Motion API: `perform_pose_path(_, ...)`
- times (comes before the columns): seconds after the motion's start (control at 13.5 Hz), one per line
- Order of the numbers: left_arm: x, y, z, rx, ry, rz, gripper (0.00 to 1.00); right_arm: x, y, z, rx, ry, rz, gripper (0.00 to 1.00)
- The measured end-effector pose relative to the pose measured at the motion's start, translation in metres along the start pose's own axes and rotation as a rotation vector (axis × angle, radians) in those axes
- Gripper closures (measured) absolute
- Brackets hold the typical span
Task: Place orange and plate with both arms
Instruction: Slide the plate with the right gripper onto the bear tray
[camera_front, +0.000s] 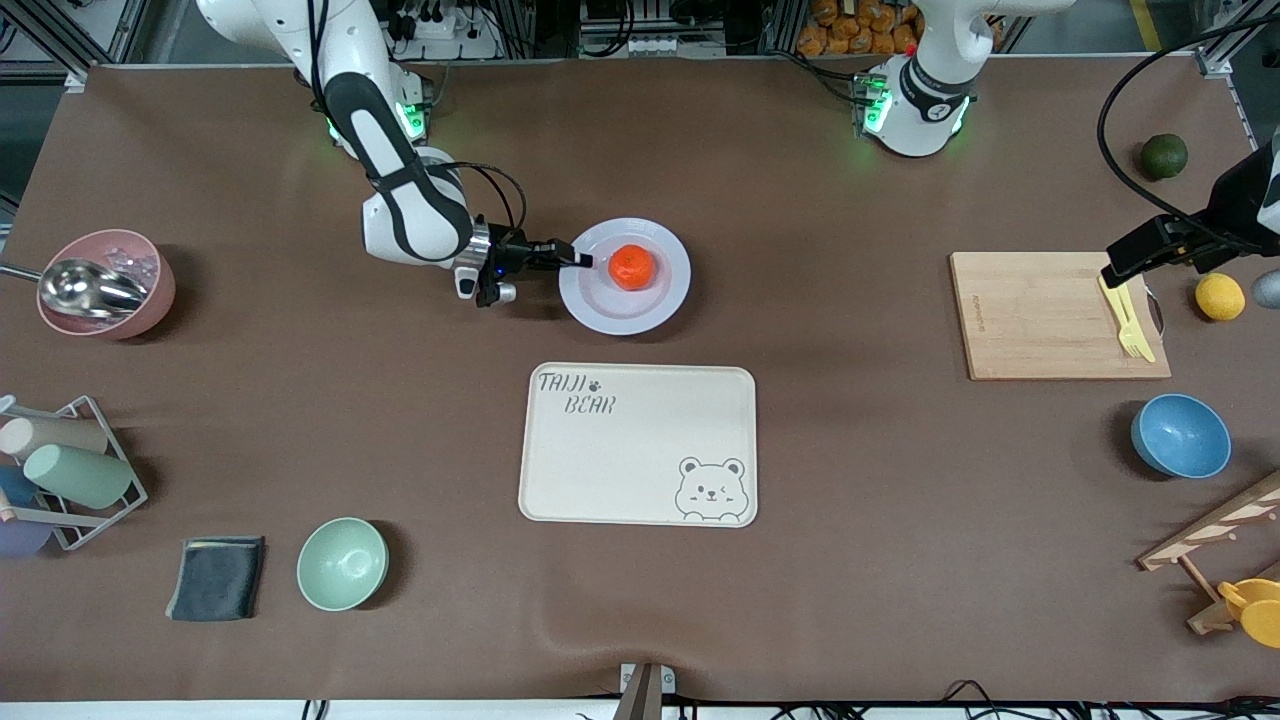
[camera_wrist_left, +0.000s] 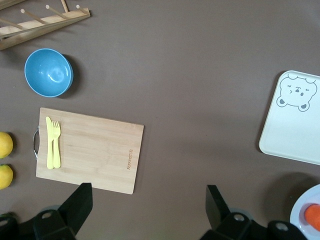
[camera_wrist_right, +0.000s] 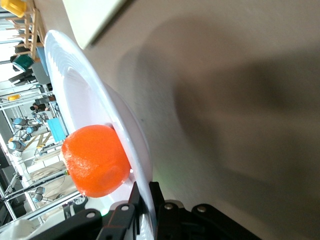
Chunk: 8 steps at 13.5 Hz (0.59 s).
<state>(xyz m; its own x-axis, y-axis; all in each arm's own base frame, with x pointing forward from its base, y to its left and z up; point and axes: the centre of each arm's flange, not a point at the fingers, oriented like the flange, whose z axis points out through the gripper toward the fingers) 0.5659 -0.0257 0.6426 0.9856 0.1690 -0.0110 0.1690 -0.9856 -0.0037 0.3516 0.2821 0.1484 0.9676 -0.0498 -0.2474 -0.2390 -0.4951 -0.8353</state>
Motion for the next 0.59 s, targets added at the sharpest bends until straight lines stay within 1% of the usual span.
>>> perform_pose_path(0.22,-0.003,0.000,-0.003,0.001,-0.007,0.000,0.00,0.017,-0.016,-0.004,0.016,0.035,-0.008,0.90)
perform_pose_path(0.59,-0.005,-0.001,-0.001,0.005,-0.025,0.000,0.00,0.062,-0.052,0.000,0.066,0.082,0.086,0.90)
